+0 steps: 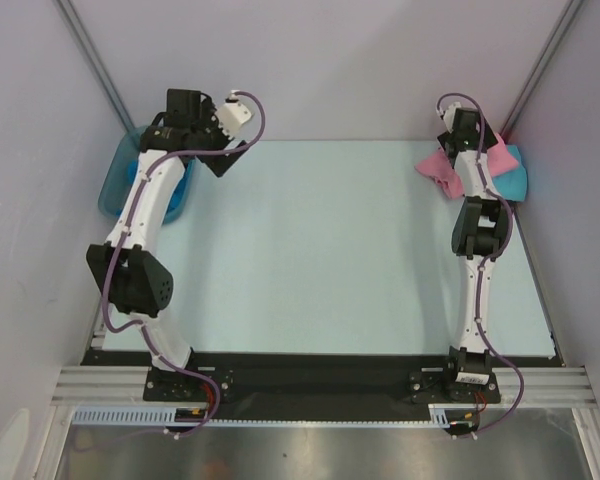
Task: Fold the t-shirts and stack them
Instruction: Neatly place the folded tshirt to the corner
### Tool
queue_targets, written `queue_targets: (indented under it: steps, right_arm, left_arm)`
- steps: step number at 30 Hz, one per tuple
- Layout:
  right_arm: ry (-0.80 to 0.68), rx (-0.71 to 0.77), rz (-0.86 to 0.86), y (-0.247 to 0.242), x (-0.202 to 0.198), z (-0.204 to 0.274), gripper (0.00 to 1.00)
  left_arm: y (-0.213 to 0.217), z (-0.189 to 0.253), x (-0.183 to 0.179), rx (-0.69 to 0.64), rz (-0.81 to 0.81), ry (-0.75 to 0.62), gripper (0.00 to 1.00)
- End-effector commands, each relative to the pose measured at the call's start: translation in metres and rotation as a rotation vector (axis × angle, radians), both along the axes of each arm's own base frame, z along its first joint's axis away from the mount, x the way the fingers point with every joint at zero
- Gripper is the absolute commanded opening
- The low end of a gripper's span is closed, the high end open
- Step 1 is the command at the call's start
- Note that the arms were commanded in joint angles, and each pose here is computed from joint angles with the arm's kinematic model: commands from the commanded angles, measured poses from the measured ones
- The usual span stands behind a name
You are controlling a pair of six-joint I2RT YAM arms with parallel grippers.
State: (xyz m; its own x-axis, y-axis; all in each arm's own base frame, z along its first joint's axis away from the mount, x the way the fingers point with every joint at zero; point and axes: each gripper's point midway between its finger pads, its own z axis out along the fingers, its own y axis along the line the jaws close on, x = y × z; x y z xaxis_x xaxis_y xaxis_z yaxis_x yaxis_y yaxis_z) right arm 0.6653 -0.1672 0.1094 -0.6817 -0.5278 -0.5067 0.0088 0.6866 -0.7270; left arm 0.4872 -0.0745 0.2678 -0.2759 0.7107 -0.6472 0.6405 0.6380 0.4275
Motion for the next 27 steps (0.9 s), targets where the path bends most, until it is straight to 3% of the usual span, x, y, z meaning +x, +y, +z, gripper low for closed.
queue_targets:
  steps: [1, 7, 11, 17, 27]
  right_arm:
    - [-0.167, 0.006, -0.011, -0.004, 0.016, 0.044, 0.89]
    - [-0.198, -0.009, -0.044, -0.033, 0.013, 0.05, 0.9]
    - [-0.173, -0.039, -0.094, -0.063, 0.005, 0.036, 0.89]
    - [-0.129, -0.034, -0.162, -0.1, -0.011, 0.008, 0.78]
    - [-0.047, -0.021, -0.27, -0.13, -0.043, -0.025, 0.75]
  left_arm:
    - [0.013, 0.052, -0.003, 0.07, 0.053, -0.105, 0.98]
    - [0.021, 0.039, -0.012, 0.175, 0.031, -0.052, 0.98]
    - [0.015, 0.04, -0.01, 0.142, 0.032, -0.042, 0.98]
    - [0.01, 0.036, -0.004, 0.137, 0.027, -0.036, 0.98]
    - [-0.003, 0.046, 0.009, 0.139, 0.004, -0.072, 0.98]
